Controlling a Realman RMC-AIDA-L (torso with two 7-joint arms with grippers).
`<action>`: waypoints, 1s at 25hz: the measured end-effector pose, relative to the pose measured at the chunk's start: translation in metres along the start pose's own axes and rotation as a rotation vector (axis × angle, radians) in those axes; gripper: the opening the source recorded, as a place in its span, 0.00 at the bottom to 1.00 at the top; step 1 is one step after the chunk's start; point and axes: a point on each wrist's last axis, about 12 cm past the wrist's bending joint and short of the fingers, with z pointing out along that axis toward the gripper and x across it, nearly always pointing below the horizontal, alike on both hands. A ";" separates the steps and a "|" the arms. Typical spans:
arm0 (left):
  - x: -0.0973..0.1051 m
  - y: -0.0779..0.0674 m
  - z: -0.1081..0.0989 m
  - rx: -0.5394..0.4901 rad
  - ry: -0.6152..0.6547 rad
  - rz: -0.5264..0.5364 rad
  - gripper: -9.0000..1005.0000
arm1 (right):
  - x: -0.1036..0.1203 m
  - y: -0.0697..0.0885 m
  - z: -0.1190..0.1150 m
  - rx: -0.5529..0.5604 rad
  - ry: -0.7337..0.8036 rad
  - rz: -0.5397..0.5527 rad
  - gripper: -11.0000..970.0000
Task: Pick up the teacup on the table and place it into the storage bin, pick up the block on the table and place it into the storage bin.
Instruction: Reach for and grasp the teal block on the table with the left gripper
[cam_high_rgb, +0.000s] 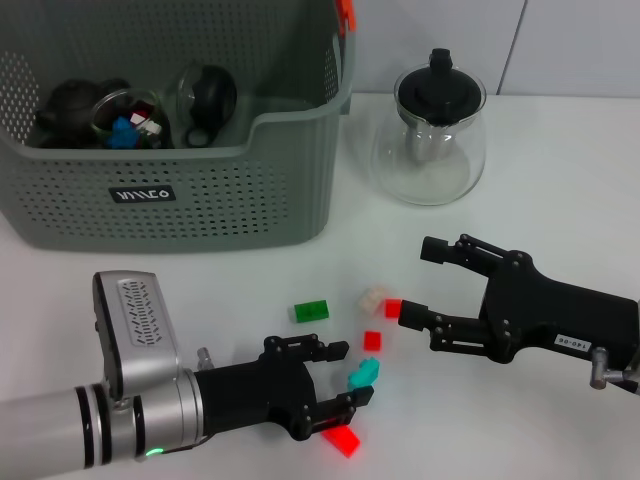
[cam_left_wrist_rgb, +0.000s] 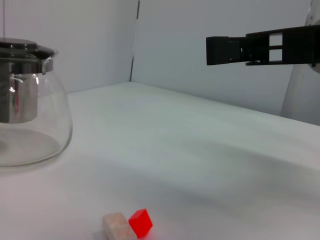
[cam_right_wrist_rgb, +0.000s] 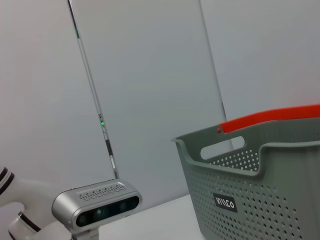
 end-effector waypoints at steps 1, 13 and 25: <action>0.000 0.000 0.001 -0.001 0.002 -0.001 0.60 | 0.000 0.000 0.000 0.000 0.000 0.000 0.97; 0.001 0.004 0.002 -0.040 0.010 -0.012 0.60 | 0.001 0.000 -0.001 0.004 0.003 0.001 0.97; 0.001 0.004 0.000 -0.036 0.012 -0.004 0.59 | 0.001 -0.001 -0.002 0.005 0.004 0.001 0.97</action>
